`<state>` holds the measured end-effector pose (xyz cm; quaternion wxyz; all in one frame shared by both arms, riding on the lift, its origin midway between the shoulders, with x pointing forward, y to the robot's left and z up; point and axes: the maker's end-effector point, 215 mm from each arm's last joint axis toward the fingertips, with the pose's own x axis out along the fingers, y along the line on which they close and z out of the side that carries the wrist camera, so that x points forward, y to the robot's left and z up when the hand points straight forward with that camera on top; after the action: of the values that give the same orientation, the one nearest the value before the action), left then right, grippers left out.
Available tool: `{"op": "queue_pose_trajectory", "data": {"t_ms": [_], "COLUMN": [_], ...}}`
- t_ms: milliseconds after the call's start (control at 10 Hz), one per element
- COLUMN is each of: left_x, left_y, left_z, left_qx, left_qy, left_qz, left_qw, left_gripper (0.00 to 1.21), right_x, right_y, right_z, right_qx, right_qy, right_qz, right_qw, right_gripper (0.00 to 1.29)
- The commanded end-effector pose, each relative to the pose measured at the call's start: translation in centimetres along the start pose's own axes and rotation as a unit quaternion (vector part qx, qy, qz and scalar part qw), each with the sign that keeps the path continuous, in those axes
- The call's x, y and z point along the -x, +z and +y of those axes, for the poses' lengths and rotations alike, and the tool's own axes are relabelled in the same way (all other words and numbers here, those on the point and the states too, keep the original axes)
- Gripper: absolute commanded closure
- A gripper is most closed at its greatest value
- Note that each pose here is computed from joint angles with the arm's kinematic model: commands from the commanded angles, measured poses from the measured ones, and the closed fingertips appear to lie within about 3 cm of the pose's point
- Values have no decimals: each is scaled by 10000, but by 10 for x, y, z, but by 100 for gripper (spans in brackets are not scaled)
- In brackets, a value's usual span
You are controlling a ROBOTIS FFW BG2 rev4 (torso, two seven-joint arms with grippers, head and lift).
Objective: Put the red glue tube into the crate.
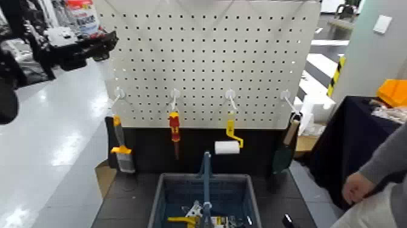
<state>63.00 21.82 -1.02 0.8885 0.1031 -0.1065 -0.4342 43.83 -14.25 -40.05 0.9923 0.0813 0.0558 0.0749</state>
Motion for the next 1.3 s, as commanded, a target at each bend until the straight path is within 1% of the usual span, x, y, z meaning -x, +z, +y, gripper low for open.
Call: {"op": "queue_pose_trajectory", "data": {"t_ms": [100, 300, 900, 1300], "left_x": [-8, -16, -25, -41], "left_y": [18, 27, 27, 19], "left_z": [-14, -28, -39, -65], "left_qx": [-121, -174, -61, 200], "left_qy": [-155, -283, -419, -651], "left_qz": [-141, -221, -328, -479], "left_qw": [9997, 9992, 9986, 9965], "left_gripper": [119, 119, 119, 119], "right_x": [0, 0, 0, 0], "right_y": [0, -1, -3, -3], "right_z": [0, 0, 0, 1], "right_qx": [-16, -16, -22, -9], "right_qy": [-1, 0, 11, 29], "right_qz": [6, 15, 51, 87], "right_qw": [10000, 10000, 10000, 10000], "right_gripper": [15, 15, 15, 15]}}
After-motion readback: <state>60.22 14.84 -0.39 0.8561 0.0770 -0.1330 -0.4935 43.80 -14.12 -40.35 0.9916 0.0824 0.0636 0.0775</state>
